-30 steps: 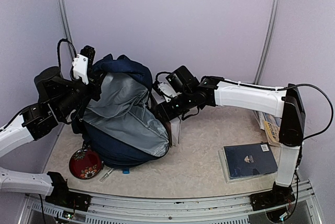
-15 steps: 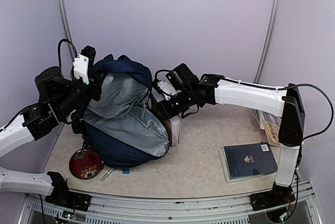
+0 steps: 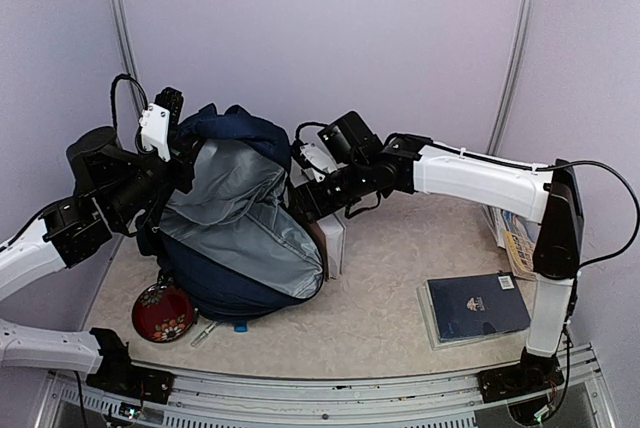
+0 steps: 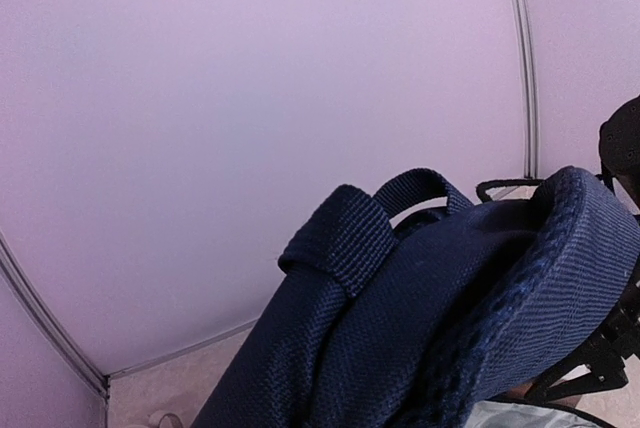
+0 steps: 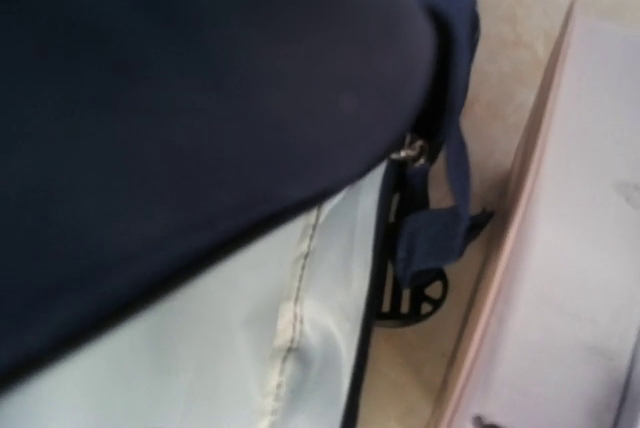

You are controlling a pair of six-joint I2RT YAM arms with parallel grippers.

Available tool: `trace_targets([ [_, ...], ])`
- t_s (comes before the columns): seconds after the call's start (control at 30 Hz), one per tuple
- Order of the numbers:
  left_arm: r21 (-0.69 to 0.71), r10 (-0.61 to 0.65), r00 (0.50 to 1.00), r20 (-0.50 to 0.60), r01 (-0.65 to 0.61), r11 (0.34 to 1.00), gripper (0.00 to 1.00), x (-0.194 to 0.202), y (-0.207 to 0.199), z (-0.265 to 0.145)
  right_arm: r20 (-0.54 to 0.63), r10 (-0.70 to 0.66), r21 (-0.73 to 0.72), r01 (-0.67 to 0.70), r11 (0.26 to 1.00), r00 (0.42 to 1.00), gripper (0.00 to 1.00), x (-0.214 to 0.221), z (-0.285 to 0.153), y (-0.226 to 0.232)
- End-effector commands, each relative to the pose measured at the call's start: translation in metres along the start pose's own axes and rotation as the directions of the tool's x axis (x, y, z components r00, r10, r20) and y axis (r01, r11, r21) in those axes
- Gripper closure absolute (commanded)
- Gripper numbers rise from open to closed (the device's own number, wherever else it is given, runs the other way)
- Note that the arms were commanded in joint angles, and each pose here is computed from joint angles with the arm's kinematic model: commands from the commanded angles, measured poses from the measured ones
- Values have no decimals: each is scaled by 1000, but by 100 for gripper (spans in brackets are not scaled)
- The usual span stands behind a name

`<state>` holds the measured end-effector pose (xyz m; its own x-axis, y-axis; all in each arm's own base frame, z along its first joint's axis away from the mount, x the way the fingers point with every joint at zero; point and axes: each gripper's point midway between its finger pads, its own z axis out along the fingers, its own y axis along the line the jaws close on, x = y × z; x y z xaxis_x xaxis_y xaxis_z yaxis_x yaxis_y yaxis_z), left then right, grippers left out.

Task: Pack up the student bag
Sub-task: Pick up the book from the center of the board.

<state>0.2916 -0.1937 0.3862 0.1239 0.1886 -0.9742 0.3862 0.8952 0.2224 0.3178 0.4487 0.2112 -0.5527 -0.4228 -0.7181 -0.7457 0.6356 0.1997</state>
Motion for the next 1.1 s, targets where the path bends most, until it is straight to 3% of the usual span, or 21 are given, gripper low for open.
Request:
trace_targets([
  [0.0, -55, 5, 999, 44, -3, 998, 100, -11, 14, 0, 92, 35, 58, -41, 997, 995, 10, -25, -34, -7],
  [0.03, -55, 4, 999, 44, -2, 998, 100, -11, 14, 0, 102, 50, 77, -58, 995, 994, 1, -24, -38, -12],
  [0.23, -50, 4, 999, 45, -1, 999, 100, -11, 13, 1, 64, 122, 271, -135, 953, 990, 0, 17, -39, -47],
  [0.37, -50, 5, 999, 40, -3, 999, 100, -10, 13, 2, -36, 130, 213, -119, 970, 991, 3, 49, -18, -37],
  [0.53, -49, 1, 999, 41, 1, 999, 100, -10, 13, 1, -46, 135, 212, -122, 970, 990, 7, 65, -8, -38],
  [0.73, -46, -3, 999, 44, 5, 999, 100, -11, 13, 2, -57, 138, 220, -122, 968, 989, 26, 78, 6, -52],
  [0.87, -46, -5, 999, 45, 7, 999, 100, -12, 13, 1, -38, 143, 195, -133, 972, 989, 31, 70, 7, -50],
  [1.07, -48, -5, 999, 46, 8, 999, 100, -12, 14, 0, -20, 154, 201, -147, 969, 988, 60, 64, 4, -50],
])
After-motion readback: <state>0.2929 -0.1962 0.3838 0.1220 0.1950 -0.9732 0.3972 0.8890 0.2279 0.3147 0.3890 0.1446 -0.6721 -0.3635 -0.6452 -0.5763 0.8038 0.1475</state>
